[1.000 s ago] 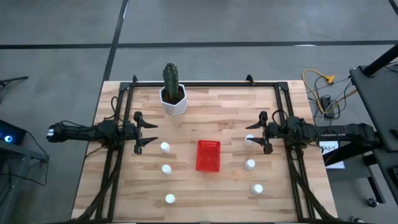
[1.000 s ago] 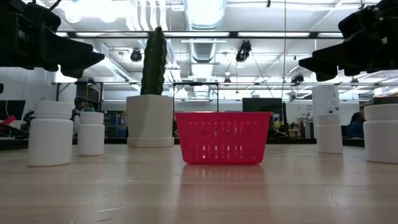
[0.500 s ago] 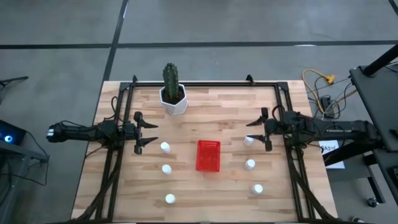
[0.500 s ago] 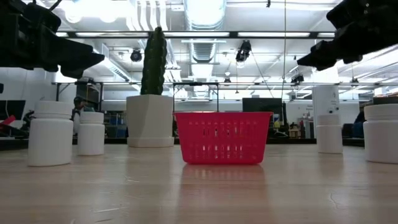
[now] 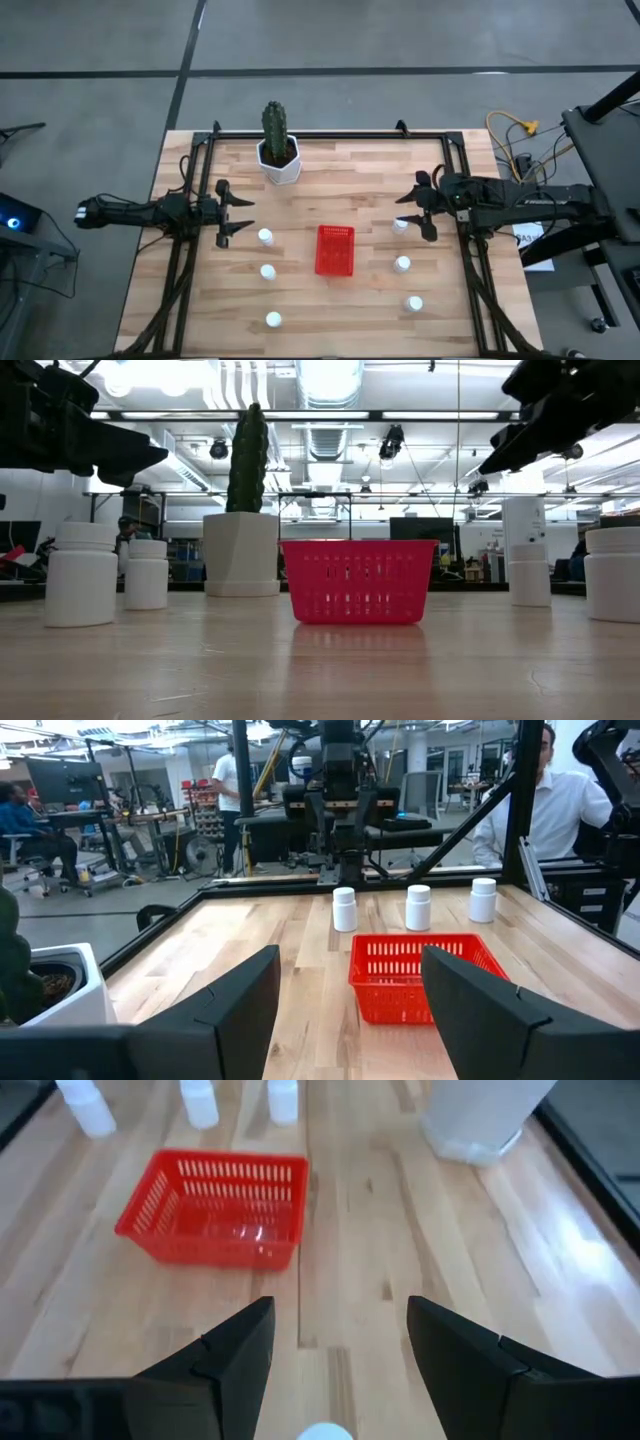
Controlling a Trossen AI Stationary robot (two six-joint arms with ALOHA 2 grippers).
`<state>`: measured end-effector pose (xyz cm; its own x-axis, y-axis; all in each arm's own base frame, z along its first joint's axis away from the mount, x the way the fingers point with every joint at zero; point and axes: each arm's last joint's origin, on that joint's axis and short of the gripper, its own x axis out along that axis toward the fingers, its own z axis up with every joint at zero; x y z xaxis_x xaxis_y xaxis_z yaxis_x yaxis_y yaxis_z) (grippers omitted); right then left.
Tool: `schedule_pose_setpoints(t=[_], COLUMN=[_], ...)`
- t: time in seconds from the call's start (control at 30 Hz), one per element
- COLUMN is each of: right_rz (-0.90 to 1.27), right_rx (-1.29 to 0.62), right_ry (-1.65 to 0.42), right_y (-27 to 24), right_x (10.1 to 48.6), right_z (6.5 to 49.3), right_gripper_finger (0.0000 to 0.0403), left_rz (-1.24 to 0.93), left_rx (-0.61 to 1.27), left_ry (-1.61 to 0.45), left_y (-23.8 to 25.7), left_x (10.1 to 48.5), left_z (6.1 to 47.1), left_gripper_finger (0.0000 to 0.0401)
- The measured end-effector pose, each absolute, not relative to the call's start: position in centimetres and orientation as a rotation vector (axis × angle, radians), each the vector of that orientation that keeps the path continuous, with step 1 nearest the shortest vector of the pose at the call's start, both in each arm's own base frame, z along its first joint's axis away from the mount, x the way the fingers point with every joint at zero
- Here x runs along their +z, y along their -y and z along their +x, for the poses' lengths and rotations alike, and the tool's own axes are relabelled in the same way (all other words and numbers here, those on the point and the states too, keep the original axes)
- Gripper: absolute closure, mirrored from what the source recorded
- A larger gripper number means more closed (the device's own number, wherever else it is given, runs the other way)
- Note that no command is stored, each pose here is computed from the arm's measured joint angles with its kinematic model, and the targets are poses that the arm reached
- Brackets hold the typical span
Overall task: Pick and place pill bottles into a basket
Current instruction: Put the white pill bottle into the red bin
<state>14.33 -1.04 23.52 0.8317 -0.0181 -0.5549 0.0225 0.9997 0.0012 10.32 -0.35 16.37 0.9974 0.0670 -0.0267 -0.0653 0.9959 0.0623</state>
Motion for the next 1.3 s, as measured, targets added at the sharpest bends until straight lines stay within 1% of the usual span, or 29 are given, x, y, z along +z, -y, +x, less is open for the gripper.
schedule_pose_setpoints(t=[0.27, 0.57, 0.97, 1.3], right_rz=[0.010, 0.043, 0.054, 0.066], right_rx=[-0.039, -0.048, -0.051, -0.051], right_ry=[-0.721, -0.875, -0.995, -1.049], right_y=[1.2, 1.3, 1.4, 1.5], right_x=[23.1, 21.3, 19.4, 18.5], right_z=[15.8, 16.7, 18.0, 18.4], right_gripper_finger=[0.0184, 0.0184, 0.0184, 0.0184], left_rz=[0.063, 0.063, 0.063, 0.063], left_rx=[0.066, 0.066, 0.066, 0.066], left_ry=[-0.044, -0.043, -0.043, -0.044], left_y=[0.4, 0.4, 0.4, 0.4], left_x=[16.2, 16.3, 16.2, 16.2], left_z=[10.4, 10.4, 10.4, 10.4], left_gripper_finger=[0.0175, 0.0175, 0.0175, 0.0175])
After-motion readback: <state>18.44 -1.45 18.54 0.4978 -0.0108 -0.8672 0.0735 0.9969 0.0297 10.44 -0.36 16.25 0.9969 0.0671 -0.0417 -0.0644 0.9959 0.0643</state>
